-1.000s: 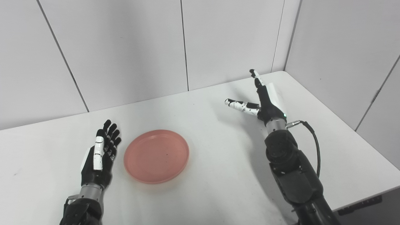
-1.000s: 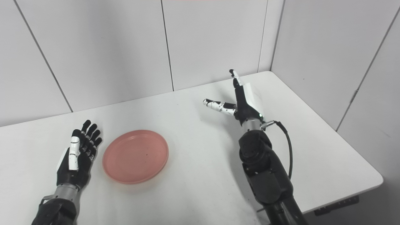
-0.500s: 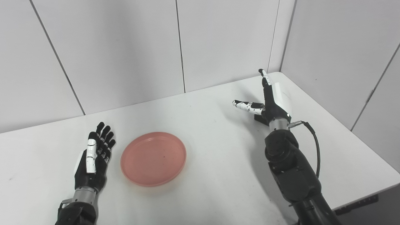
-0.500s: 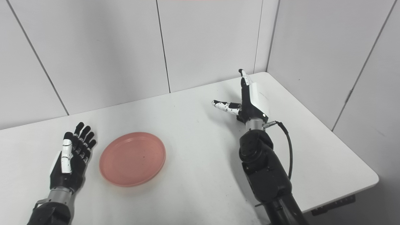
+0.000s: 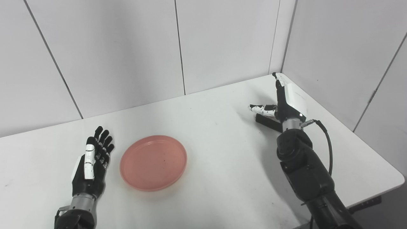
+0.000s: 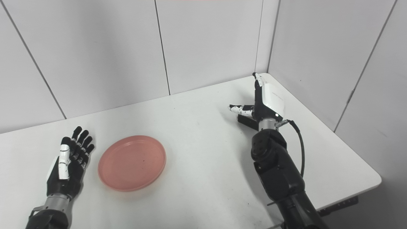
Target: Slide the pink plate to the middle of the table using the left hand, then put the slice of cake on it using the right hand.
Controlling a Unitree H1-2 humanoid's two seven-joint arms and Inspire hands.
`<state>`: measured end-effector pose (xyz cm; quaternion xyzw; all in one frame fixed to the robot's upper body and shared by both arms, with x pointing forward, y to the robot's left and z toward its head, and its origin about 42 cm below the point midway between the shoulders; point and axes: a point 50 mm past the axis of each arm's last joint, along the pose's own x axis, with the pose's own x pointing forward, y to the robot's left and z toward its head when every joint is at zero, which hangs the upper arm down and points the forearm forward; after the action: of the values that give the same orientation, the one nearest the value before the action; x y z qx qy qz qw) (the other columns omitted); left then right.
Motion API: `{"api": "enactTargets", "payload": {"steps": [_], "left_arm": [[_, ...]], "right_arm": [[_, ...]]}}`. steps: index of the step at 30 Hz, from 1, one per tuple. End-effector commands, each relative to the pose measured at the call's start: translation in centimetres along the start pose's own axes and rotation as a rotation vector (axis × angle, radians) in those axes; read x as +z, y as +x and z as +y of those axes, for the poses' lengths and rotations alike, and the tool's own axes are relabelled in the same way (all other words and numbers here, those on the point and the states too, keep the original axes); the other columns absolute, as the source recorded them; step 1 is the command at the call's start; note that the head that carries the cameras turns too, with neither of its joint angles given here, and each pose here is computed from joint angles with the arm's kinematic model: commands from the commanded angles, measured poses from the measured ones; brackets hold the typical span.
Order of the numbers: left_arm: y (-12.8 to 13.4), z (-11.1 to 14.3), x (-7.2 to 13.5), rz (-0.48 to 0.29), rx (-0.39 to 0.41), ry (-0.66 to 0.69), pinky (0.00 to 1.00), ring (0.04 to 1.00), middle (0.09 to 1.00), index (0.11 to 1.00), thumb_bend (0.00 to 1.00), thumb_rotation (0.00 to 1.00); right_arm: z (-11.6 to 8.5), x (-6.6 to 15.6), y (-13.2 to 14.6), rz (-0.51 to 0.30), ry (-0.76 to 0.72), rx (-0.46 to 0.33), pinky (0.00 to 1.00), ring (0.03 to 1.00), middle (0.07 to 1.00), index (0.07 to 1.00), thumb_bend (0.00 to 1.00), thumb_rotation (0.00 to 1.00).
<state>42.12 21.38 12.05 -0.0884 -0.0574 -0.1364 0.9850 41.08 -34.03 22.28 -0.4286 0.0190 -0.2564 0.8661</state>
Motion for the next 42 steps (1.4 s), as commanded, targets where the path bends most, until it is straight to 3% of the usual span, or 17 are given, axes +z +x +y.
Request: {"api": "enactTargets", "payload": {"steps": [1,13,22,28,33,35,36,37,39,40,41,42], "left_arm": [[-1.5,0.3,-1.5,0.043,0.011,-0.007,1.0,1.0,1.0,1.0,0.63,1.0],[-1.7,0.4,-1.6,0.054,0.003,0.009,1.0,1.0,1.0,1.0,0.64,1.0],[-1.7,0.5,-1.6,0.05,-0.007,0.018,1.0,1.0,1.0,1.0,0.66,1.0],[-1.7,0.7,-2.0,0.053,-0.003,0.006,1.0,1.0,1.0,1.0,0.68,1.0],[-1.8,0.5,-1.8,0.056,-0.002,0.01,1.0,1.0,1.0,1.0,0.67,1.0],[-1.8,0.4,-1.7,0.053,-0.003,0.008,1.0,1.0,1.0,1.0,0.68,1.0],[-1.8,0.3,-1.7,0.051,-0.003,0.007,1.0,1.0,1.0,1.0,0.69,1.0],[-1.8,0.2,-1.6,0.048,-0.003,0.006,1.0,1.0,1.0,1.0,0.69,1.0],[-1.8,0.0,-1.4,0.046,-0.003,0.005,1.0,1.0,1.0,1.0,0.68,1.0],[-1.8,-0.1,-1.3,0.046,-0.004,0.008,1.0,1.0,1.0,1.0,0.68,1.0],[-1.8,-0.1,-1.3,0.044,-0.005,0.014,1.0,1.0,1.0,1.0,0.66,1.0],[-1.8,-0.2,-1.3,0.041,-0.006,0.016,1.0,1.0,1.0,1.0,0.66,1.0]], "right_arm": [[-1.6,1.3,1.3,-0.035,-0.005,-0.041,0.93,0.924,0.93,0.909,0.74,0.25],[0.2,0.1,1.7,-0.01,-0.023,0.035,0.91,0.915,0.922,0.897,0.74,0.28],[2.2,-0.9,1.8,0.009,-0.038,0.086,0.78,0.886,0.905,0.88,0.71,0.28],[2.9,-1.6,1.9,0.002,0.008,0.109,0.69,0.814,0.869,0.858,0.64,0.17],[3.1,-1.9,1.7,-0.021,0.024,0.097,0.6,0.72,0.8,0.822,0.61,0.08],[3.1,-1.9,1.7,-0.029,0.028,0.068,0.54,0.649,0.726,0.768,0.57,0.02],[3.1,-1.9,1.6,-0.029,0.031,0.055,0.44,0.544,0.587,0.73,0.55,0.01],[3.1,-1.9,1.7,-0.027,0.059,0.037,0.41,0.508,0.54,0.717,0.55,0.0],[3.1,-1.9,1.7,-0.022,0.099,0.019,0.27,0.349,0.492,0.65,0.54,0.0],[3.1,-1.9,1.7,-0.021,0.111,0.012,0.24,0.318,0.483,0.635,0.54,0.0],[3.0,-1.8,1.7,-0.021,0.113,0.006,0.22,0.289,0.477,0.549,0.53,0.0],[3.0,-1.8,1.6,-0.022,0.115,0.0,0.22,0.292,0.476,0.52,0.52,0.0]]}}
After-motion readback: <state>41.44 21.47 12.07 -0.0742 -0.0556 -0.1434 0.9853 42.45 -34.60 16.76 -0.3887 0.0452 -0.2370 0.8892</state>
